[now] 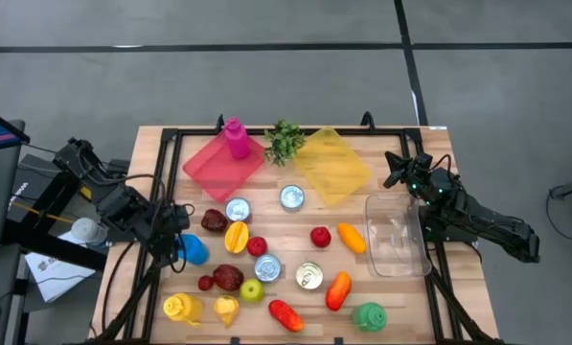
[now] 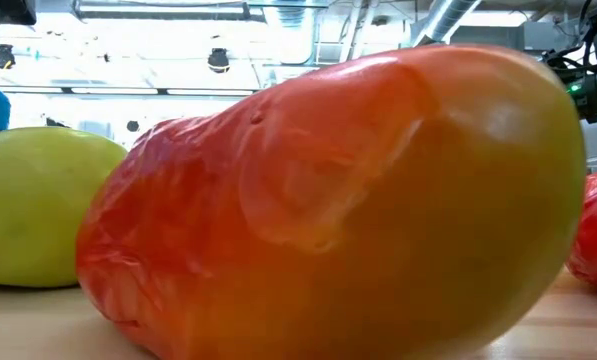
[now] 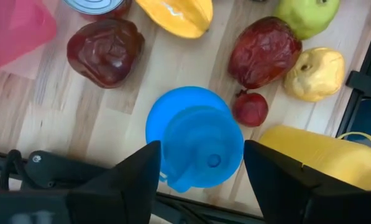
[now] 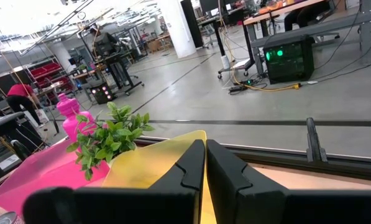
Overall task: Pick & Place Food Item
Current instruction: Put the blue water bottle into the pink bin
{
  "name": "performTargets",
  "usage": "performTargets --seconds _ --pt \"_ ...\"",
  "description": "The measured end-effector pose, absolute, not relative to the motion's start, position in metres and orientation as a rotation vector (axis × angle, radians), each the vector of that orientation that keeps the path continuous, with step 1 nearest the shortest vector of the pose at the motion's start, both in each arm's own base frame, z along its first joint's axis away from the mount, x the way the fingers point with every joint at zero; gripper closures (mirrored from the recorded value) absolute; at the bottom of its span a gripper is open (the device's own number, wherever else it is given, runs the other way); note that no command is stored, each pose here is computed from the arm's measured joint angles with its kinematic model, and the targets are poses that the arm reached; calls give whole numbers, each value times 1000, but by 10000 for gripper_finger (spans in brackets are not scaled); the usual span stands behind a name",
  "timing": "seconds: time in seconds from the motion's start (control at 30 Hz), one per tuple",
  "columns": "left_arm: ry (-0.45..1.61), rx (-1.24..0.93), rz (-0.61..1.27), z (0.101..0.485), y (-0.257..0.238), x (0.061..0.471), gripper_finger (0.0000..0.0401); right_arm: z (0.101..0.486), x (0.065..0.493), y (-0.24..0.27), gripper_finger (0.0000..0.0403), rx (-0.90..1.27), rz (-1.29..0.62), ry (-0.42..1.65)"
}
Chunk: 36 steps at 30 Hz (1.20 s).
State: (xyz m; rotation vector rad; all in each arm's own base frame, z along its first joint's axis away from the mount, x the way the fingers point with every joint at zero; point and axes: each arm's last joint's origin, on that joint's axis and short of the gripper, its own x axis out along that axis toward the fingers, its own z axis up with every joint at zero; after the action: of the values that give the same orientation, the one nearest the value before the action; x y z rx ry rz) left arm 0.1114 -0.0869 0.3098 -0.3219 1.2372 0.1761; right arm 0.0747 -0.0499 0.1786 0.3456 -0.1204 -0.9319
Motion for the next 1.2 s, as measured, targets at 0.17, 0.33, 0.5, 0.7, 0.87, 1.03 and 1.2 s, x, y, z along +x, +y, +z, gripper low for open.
performTargets --seconds 0.17,0.33,0.5,0.7,0.87,1.03,1.2 --pt "1247 -308 181 309 -86 110 228 179 75 -50 390 346 -932 -120" --pt "1245 -308 179 310 -86 110 285 179 75 -50 390 345 -933 -120" --pt "1238 -304 182 310 -86 110 333 178 75 -50 390 345 -934 -114" --pt "1231 -303 186 310 -86 111 357 176 74 -50 390 344 -939 -87" --pt "1208 -306 195 312 -86 112 353 175 74 -50 390 344 -940 -76" --pt "1130 -347 210 328 -84 114 356 175 74 -50 390 344 -940 -76" --pt "995 -361 251 349 -80 116 355 175 74 -50 390 344 -940 -76"
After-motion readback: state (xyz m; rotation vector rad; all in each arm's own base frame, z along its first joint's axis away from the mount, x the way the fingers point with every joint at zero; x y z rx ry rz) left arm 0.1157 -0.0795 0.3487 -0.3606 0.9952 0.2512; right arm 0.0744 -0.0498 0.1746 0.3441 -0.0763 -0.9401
